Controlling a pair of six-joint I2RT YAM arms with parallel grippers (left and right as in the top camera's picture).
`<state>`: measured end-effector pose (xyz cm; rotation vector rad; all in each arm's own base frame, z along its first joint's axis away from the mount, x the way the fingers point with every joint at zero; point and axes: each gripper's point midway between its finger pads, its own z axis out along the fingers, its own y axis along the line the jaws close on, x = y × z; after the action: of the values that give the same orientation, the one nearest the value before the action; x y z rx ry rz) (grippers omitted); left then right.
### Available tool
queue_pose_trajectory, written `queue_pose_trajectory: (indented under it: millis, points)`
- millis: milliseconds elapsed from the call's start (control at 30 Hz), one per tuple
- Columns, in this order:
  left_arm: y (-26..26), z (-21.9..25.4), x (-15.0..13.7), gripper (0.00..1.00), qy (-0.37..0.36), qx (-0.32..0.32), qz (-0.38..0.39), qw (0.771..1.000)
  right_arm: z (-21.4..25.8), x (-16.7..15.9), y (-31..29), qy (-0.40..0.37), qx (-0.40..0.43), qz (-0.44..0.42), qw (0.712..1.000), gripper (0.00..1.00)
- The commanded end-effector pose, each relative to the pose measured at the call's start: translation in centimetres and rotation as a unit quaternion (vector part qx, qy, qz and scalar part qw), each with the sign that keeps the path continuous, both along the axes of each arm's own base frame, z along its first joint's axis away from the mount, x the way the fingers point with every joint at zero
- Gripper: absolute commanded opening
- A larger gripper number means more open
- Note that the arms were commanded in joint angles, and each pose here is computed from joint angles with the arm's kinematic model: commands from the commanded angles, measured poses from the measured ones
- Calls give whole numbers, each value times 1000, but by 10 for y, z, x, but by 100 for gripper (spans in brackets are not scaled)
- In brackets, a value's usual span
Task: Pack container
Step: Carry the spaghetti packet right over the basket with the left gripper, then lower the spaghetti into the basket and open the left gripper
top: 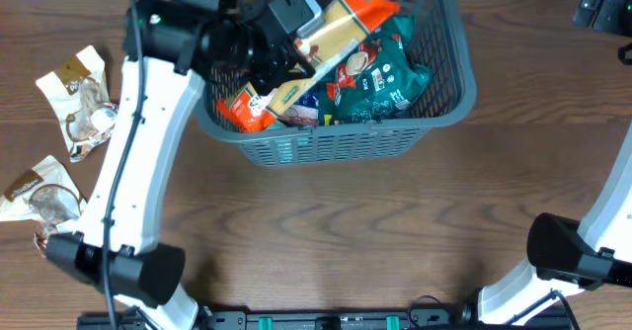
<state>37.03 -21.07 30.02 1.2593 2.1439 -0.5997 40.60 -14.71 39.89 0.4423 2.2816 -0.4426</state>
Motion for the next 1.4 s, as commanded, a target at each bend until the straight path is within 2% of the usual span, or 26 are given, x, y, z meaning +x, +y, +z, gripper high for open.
queue_pose_trajectory:
  millis: [0, 467, 967, 1367]
  points:
    - [-6, 9, 0, 6, -18, -12, -31, 999, 13, -9, -3, -18, -4, -13, 1000, 99]
    - [-9, -19, 11, 6, 4, 2, -45, 999, 13, -9, -3, -18, -4, -13, 1000, 99]
    - [-30, -75, 1, 6, 58, 45, -111, 991, 13, -9, -3, -18, -4, -13, 1000, 99]
    - [-24, -91, 6, 5, 54, 81, -114, 989, 13, -9, -3, -18, -4, -13, 1000, 99]
